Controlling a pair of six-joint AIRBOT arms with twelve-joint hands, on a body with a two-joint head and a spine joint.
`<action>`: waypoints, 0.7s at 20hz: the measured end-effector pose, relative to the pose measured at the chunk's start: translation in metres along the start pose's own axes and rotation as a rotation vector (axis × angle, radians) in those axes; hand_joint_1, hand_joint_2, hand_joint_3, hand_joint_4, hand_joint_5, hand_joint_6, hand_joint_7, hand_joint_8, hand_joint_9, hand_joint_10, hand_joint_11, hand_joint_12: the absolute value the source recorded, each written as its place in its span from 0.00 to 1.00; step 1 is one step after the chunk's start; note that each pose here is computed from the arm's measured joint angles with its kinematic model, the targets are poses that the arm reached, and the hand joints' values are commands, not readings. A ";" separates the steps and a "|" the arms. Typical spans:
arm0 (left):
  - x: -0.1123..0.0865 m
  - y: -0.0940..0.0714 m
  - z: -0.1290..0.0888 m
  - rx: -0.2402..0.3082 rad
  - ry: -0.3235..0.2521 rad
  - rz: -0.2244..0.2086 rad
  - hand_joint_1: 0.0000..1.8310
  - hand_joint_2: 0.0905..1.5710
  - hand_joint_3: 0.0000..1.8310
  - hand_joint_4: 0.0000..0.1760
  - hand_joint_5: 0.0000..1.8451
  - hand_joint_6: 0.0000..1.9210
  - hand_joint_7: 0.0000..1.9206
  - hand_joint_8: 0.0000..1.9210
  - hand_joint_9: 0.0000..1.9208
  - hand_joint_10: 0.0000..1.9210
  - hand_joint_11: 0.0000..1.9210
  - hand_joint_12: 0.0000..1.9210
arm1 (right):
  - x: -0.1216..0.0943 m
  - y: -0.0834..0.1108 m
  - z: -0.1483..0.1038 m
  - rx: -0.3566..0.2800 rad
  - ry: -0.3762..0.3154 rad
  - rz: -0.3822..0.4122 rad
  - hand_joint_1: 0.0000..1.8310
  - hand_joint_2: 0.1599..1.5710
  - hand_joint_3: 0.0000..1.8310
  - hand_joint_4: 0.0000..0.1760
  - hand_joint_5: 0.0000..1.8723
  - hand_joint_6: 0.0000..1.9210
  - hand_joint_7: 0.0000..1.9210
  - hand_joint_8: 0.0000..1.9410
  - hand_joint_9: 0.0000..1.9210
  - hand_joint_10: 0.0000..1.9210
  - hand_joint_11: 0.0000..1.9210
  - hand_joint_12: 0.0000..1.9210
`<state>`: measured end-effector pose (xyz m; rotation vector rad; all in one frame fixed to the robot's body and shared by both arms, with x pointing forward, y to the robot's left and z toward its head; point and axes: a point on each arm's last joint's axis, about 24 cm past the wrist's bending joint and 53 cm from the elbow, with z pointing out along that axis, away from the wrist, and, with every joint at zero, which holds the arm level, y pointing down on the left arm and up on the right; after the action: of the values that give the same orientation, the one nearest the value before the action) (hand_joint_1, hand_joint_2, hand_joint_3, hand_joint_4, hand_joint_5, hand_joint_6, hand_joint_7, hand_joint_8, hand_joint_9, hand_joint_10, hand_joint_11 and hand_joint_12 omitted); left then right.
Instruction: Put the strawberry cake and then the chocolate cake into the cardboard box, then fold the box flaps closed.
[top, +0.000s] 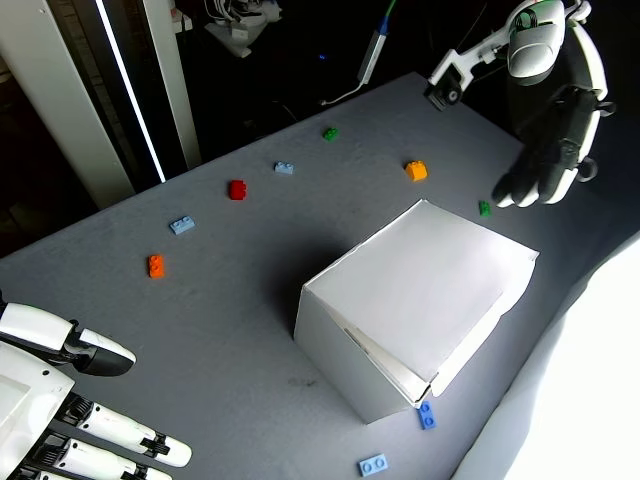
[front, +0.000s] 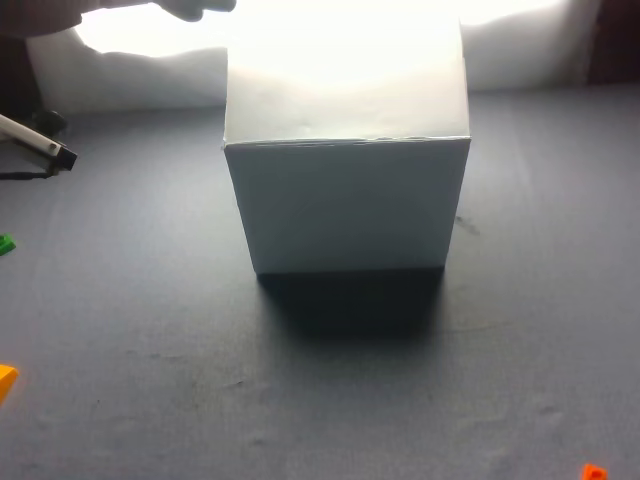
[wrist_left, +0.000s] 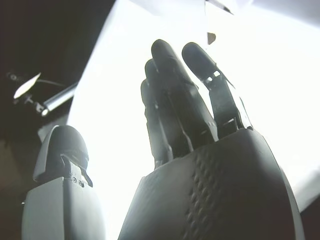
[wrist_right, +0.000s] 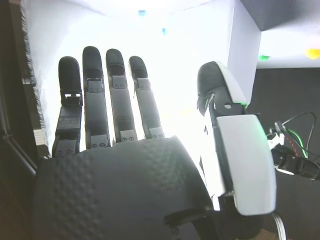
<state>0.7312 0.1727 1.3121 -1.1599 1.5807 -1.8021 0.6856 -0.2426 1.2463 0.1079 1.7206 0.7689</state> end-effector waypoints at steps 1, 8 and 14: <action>-0.002 -0.002 0.000 0.009 -0.012 -0.002 0.29 0.67 0.00 0.00 0.31 0.00 0.36 0.00 0.41 0.00 0.10 0.69 | 0.000 0.000 0.000 0.000 0.000 0.015 0.14 0.80 0.00 0.00 0.16 0.00 0.20 0.00 0.16 0.17 0.00 0.64; -0.027 -0.011 0.001 0.048 -0.093 -0.023 0.28 0.67 0.00 0.00 0.31 0.00 0.36 0.00 0.41 0.00 0.10 0.69 | -0.017 -0.015 -0.002 0.038 -0.057 0.214 0.13 0.80 0.00 0.00 0.16 0.00 0.19 0.00 0.16 0.17 0.00 0.65; -0.019 -0.003 0.007 0.019 -0.071 -0.083 0.28 0.67 0.00 0.00 0.30 0.00 0.36 0.00 0.41 0.00 0.10 0.69 | -0.024 -0.022 -0.003 0.051 -0.084 0.285 0.15 0.80 0.00 0.00 0.18 0.01 0.20 0.00 0.17 0.17 0.00 0.65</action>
<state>0.7474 0.1851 1.3091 -1.2833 1.4930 -1.8026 0.6974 -0.2715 1.2548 0.4215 1.6648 0.9149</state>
